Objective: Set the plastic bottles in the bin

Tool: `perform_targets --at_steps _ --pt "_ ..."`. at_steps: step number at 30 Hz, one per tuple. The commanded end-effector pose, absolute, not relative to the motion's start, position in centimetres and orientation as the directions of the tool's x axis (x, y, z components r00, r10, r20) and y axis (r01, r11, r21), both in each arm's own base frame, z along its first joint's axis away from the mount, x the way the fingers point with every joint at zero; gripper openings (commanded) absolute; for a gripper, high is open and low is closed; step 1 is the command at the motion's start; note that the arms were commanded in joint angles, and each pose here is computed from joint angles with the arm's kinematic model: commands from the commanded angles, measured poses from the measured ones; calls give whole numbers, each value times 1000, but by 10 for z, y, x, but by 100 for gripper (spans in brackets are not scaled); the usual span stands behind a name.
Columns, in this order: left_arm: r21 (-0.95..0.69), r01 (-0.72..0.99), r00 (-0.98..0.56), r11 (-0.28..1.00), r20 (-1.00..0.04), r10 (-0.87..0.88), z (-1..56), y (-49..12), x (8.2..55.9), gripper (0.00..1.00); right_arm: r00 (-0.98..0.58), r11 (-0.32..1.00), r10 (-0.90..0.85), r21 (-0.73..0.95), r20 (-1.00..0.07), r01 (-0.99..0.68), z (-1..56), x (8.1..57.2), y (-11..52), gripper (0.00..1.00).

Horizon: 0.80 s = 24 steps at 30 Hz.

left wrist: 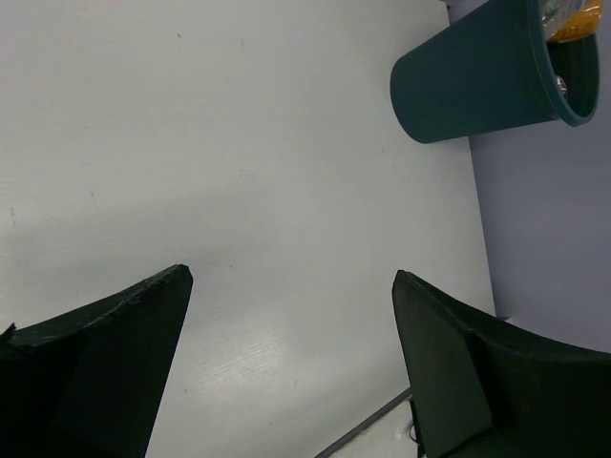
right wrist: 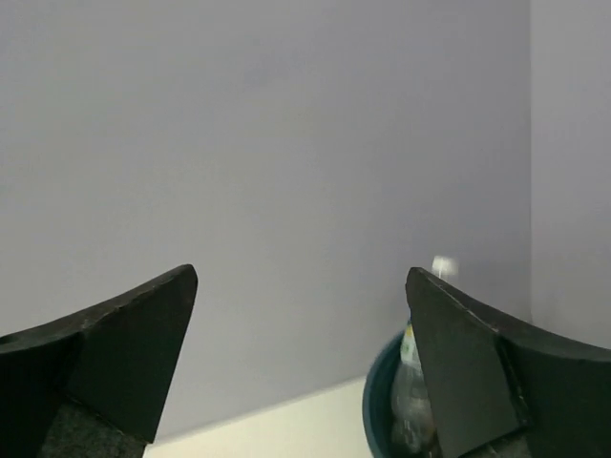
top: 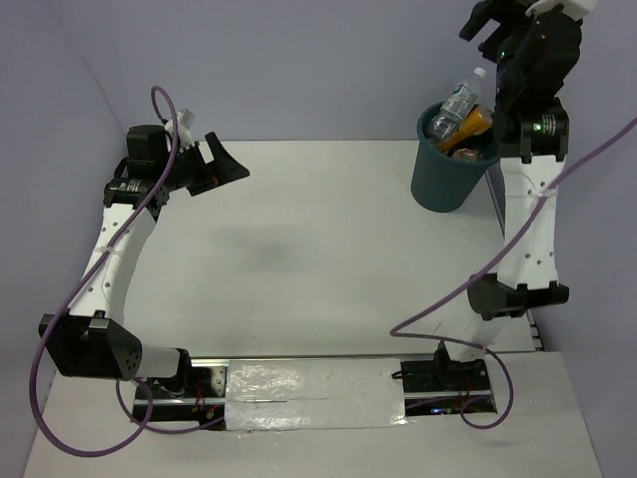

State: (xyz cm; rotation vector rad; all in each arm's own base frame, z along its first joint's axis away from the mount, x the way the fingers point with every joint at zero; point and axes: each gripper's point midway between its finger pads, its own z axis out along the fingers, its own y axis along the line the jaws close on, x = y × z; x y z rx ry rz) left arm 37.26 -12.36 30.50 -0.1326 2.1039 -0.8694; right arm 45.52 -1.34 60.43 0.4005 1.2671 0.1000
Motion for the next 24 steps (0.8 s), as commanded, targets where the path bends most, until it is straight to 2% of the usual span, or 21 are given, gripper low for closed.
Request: perform_targets --at_steps 1,2,4,5,8,12,17,24 --pt "-559 250 -546 791 -756 -362 344 -113 373 99 34 950 281 283 -959 133 541 429 2 99" --pt "-546 242 -533 802 -765 -360 348 -109 372 99 -40 953 271 262 -962 152 510 429 1 99" --pt "-530 246 -501 811 -786 -362 362 -106 372 99 -22 952 277 271 -961 142 516 395 0 100" --pt "-524 250 -489 814 -794 -361 368 -105 370 99 -77 953 275 262 -958 151 493 393 2 100" --pt "-515 256 -448 818 -813 -372 385 -102 365 99 -117 953 286 270 -951 139 481 359 5 100" --pt "-501 278 -390 820 -839 -380 406 -100 351 99 -213 953 291 261 -933 157 438 326 6 100" --pt "-460 253 -348 851 -864 -363 414 -90 338 99 -222 954 283 249 -933 168 419 290 1 100" --pt "-453 241 -338 858 -868 -363 417 -86 326 99 -175 940 292 249 -940 231 427 252 -13 100"
